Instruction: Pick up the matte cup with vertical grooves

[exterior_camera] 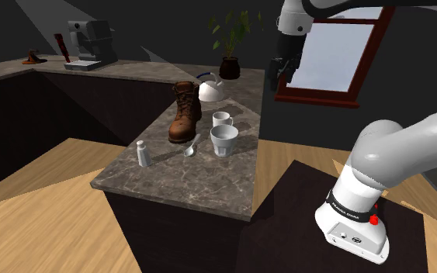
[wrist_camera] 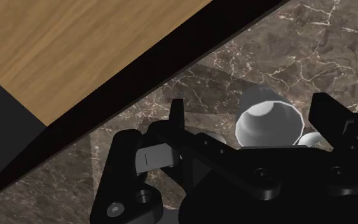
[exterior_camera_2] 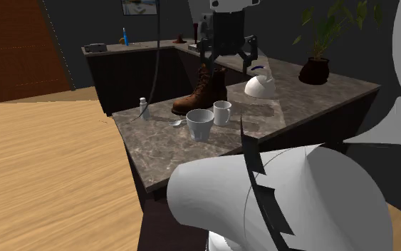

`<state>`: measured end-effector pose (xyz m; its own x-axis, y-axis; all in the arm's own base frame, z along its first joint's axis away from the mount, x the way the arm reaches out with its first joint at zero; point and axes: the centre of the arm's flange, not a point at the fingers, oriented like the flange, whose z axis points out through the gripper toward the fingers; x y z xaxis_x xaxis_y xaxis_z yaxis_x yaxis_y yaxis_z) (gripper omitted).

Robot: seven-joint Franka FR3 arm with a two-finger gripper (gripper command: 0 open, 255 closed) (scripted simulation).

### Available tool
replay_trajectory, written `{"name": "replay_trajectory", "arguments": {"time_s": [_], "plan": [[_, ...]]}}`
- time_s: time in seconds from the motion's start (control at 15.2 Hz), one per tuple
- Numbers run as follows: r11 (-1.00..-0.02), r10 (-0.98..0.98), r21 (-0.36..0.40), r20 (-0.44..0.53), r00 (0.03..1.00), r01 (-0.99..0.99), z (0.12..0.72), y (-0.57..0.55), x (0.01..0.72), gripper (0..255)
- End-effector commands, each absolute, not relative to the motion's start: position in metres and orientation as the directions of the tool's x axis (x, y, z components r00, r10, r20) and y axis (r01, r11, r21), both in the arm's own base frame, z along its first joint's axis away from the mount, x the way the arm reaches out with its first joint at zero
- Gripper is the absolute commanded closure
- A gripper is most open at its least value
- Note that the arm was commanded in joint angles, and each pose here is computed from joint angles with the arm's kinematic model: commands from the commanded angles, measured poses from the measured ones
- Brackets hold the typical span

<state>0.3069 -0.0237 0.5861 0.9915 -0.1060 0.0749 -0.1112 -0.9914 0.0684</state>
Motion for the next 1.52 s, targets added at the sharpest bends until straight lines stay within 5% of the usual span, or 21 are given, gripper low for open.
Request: {"name": "replay_trajectory", "arguments": {"time_s": [0.0, 1.45], "plan": [[-0.991, -0.106, 0.068, 0.075, 0.992, -0.111, 0.586, -0.024, 0.307, 0], [-0.983, -0.060, -0.175, -0.004, 0.998, -0.060, 0.369, -0.054, 0.497, 0]]}}
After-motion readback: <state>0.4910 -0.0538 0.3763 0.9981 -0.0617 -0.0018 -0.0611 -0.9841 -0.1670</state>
